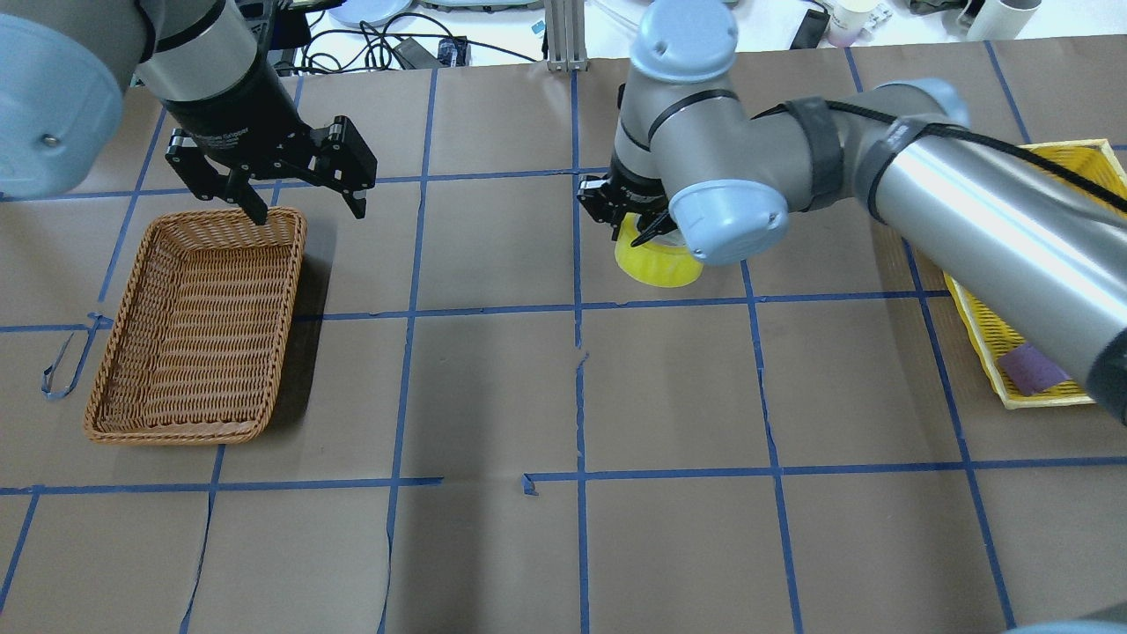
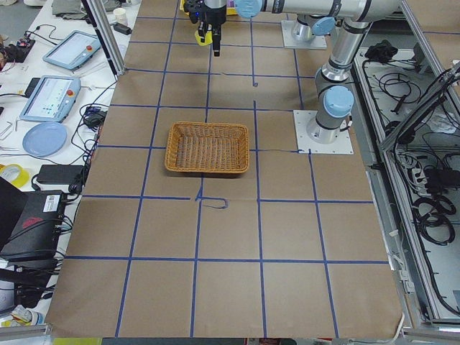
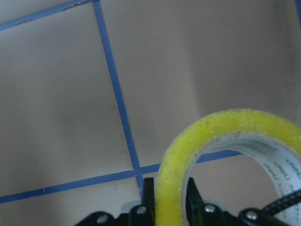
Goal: Transfer tape with both arms
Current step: 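Carry the tape roll to the table center and set it down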
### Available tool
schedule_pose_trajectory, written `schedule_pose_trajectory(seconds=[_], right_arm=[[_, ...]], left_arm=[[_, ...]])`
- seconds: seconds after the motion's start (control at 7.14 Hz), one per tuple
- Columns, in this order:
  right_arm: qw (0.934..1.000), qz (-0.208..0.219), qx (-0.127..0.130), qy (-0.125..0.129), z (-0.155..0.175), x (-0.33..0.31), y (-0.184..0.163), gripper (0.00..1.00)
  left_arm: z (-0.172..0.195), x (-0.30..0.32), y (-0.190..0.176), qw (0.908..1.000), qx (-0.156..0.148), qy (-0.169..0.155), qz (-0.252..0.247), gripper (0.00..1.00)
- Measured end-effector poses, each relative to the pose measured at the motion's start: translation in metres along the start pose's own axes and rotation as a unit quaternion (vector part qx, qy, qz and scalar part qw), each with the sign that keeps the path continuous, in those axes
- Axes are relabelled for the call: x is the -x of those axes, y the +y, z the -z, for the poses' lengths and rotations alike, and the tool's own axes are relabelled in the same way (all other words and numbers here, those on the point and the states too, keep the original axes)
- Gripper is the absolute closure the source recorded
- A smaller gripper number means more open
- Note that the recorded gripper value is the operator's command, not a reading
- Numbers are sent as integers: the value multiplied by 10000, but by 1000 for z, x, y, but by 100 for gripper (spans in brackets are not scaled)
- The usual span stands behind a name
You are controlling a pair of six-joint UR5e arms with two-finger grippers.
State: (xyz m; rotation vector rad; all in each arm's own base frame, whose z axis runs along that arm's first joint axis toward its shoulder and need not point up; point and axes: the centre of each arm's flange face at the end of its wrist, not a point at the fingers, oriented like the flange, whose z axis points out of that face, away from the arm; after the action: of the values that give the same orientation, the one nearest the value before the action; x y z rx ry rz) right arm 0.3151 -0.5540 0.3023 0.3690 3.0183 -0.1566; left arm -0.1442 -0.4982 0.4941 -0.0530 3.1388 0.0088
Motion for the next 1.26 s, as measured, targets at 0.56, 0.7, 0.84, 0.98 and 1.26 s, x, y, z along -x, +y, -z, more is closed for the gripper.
schedule_pose_trajectory(seconds=[0.56,0.7,0.84,0.98,1.26], right_arm=[[9990,-421,-24,150,-84,75,63,31],[9989,-427,-17,167,-89,78,66,0],[9989,-428,-36,175,-89,78,67,0],[9989,-429,-79,162,-83,78,66,0],[9989,-404,-237,84,-38,66,54,0]], left_arm=[[0,0,0,10000,3,0,2,0],[-1,0,0,10000,6,0,2,0],[-1,0,0,10000,7,0,3,0],[-1,0,0,10000,7,-2,3,0],[-1,0,0,10000,6,-2,3,0]])
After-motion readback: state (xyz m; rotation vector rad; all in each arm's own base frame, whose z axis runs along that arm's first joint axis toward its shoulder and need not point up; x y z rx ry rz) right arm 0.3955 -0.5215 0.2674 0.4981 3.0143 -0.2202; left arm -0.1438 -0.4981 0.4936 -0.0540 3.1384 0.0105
